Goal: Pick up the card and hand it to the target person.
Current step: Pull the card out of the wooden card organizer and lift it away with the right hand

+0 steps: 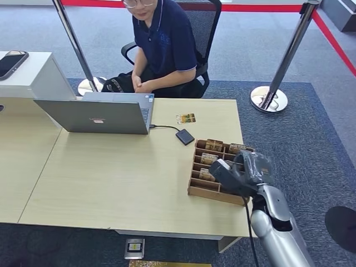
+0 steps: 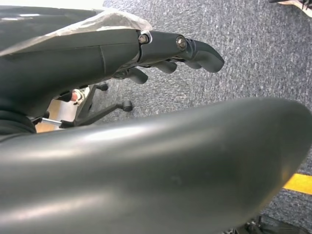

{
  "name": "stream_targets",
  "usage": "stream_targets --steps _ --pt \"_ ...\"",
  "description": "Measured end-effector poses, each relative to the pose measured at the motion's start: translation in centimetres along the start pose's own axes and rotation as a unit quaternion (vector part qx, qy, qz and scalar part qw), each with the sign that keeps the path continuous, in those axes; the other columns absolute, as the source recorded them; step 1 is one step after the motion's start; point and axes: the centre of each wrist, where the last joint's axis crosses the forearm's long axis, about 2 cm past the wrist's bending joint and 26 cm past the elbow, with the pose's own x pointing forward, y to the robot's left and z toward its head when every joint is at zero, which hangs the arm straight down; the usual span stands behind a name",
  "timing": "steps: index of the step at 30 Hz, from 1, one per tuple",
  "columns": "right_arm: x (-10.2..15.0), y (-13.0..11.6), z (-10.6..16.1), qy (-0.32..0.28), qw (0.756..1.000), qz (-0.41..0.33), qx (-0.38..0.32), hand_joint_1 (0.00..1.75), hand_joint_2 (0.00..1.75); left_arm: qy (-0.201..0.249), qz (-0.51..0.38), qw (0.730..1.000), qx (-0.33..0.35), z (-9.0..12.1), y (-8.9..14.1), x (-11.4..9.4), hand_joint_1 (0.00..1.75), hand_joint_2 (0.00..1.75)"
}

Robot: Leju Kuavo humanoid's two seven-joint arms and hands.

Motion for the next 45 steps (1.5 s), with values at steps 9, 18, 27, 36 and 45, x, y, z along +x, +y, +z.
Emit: stream_targets --steps 9,18,27,36,45 --pt "-0.1 -0.3 0.7 -0.001 1.0 0.006 -0.01 1.3 1.75 -0.004 -0.005 1.0 -0.002 0.0 0.0 0.0 0.0 0.0" --pt "-1.0 -1.4 1.5 -0.01 0.999 0.023 -0.032 1.29 1.75 -0.005 -0.004 1.0 -0.002 0.0 0.0 0.0 0.0 0.0" --pt "-0.9 -4.1 1.8 -0.042 0.995 0.04 -0.083 1.27 1.75 -0.007 0.001 1.0 -0.001 0.0 0.0 0.0 0.0 0.0" --pt "0.5 -7.6 1.2 -0.097 0.984 0.053 -0.142 1.27 1.75 -0.002 0.006 1.0 0.003 0.0 0.0 0.0 0.0 0.0" --pt "4.9 -10.6 -1.0 -0.17 0.967 0.066 -0.177 1.27 1.75 -0.003 0.007 1.0 0.004 0.0 -0.1 0.2 0.0 0.0"
